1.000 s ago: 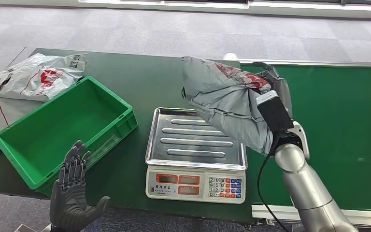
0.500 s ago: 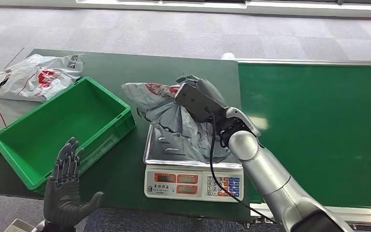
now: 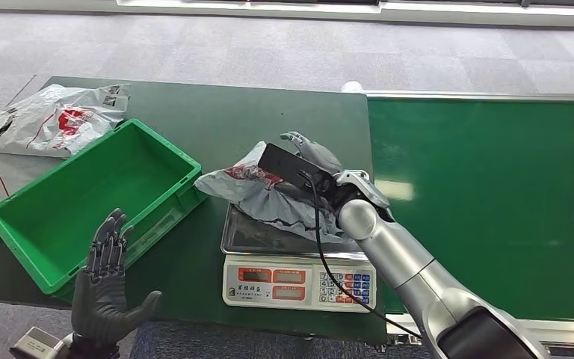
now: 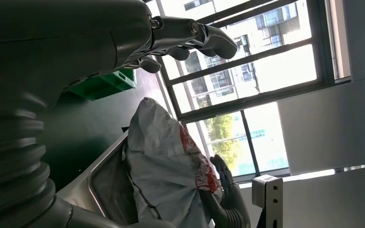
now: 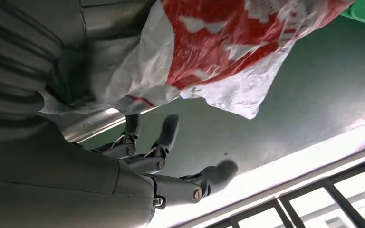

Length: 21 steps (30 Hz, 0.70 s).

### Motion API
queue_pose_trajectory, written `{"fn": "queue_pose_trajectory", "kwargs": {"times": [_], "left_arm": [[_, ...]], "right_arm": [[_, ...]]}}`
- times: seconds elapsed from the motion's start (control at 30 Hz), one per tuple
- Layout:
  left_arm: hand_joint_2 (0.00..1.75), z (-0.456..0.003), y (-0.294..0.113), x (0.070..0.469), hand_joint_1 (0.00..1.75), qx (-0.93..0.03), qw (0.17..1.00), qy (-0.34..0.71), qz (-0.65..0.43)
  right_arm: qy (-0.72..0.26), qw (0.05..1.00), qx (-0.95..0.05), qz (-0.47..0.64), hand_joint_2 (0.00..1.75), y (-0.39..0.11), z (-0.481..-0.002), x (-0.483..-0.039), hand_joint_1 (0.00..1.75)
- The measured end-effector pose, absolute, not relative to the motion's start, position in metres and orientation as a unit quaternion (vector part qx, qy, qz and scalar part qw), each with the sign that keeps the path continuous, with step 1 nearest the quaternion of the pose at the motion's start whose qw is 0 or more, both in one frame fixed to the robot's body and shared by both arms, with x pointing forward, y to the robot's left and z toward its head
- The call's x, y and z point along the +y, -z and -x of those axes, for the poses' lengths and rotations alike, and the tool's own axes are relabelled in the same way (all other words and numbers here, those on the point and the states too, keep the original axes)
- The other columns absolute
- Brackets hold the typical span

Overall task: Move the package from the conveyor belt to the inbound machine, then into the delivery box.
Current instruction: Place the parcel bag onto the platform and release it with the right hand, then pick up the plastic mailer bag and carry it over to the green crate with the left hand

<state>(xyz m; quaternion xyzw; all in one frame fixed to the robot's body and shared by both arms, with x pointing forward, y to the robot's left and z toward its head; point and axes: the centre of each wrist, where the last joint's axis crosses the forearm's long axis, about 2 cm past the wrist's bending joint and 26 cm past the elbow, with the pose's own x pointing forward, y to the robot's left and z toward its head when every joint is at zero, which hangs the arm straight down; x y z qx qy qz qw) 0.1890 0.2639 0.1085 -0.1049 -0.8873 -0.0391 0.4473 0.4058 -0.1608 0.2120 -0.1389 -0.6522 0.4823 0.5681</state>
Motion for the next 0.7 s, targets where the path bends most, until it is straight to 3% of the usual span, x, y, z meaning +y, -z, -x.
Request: {"fn": "queue_pose_trajectory", "kwargs": {"times": [0.53, 0.67, 0.7], "left_arm": [[1.75, -0.194, -0.109, 0.261, 0.00, -0.884, 0.453, 0.074, 0.083], [1.75, -0.210, -0.120, 0.252, 0.00, -0.879, 0.454, 0.140, 0.031], [1.75, -0.217, -0.126, 0.249, 0.00, -0.877, 0.455, 0.156, 0.012]], "right_arm": [[-0.471, 0.565, -0.666, 0.123, 0.00, -0.210, -0.405, -0.159, 0.00], [-0.368, 0.504, -0.781, 0.036, 1.75, -0.221, -0.397, -0.154, 0.00], [-0.330, 0.479, -0.813, 0.020, 1.75, -0.225, -0.393, -0.153, 0.00]]}}
